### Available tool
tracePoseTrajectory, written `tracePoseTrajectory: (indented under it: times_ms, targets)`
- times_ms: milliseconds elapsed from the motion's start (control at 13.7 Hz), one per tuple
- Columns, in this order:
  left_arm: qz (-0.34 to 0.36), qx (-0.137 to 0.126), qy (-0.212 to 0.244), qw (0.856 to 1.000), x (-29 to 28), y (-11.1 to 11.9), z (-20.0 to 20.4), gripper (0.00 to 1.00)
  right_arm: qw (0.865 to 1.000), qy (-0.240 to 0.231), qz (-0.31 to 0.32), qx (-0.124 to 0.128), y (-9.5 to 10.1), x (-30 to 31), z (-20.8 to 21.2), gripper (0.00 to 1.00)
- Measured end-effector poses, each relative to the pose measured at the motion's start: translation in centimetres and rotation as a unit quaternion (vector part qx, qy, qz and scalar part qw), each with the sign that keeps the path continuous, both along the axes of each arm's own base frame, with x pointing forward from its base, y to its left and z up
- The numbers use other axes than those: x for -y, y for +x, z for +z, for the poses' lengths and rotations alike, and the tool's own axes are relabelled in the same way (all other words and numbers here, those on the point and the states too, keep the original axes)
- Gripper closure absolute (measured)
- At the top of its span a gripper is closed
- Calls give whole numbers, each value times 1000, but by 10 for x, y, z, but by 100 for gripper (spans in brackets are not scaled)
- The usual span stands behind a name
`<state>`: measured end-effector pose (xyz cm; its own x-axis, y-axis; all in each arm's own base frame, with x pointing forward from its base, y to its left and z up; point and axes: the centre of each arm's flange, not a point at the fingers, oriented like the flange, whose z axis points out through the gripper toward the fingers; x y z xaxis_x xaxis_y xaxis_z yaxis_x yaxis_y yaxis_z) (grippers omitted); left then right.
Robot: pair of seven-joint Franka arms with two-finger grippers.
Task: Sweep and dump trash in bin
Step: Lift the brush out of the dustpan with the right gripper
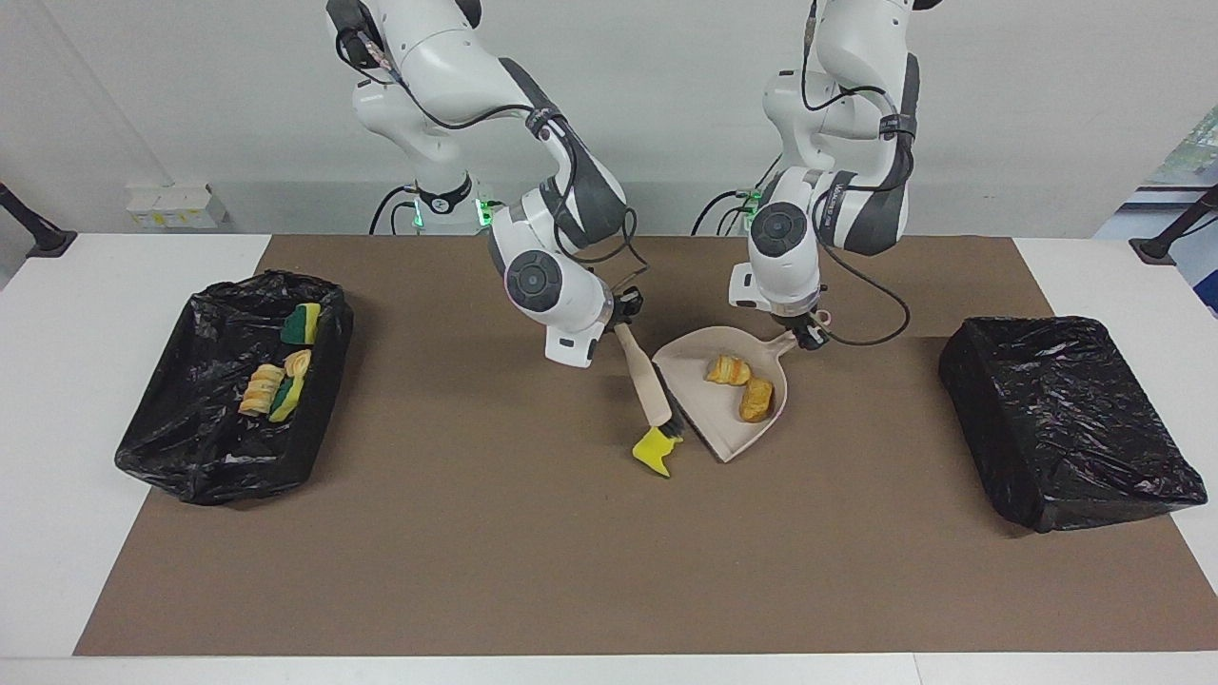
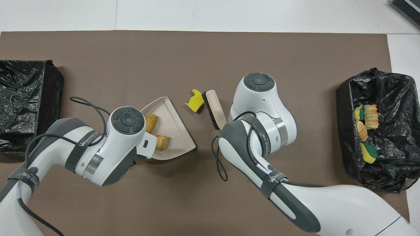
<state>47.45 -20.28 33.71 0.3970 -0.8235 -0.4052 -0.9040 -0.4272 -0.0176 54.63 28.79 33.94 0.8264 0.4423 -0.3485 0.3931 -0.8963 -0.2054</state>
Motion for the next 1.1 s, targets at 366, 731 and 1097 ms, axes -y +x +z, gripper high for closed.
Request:
tracePoseTrajectory:
  times_ms: [366, 731, 1097]
  targets:
    - [2, -3, 2, 1000, -2, 0, 0, 68, 999, -52, 3, 2, 27, 34, 11, 73]
    - [8, -6, 5, 1000, -7, 1, 0, 68, 994, -104, -25, 0, 43, 1, -16, 73]
    - [-1, -15, 42, 999, -10, 7, 9, 68, 994, -112, -13, 3, 19, -56, -22, 73]
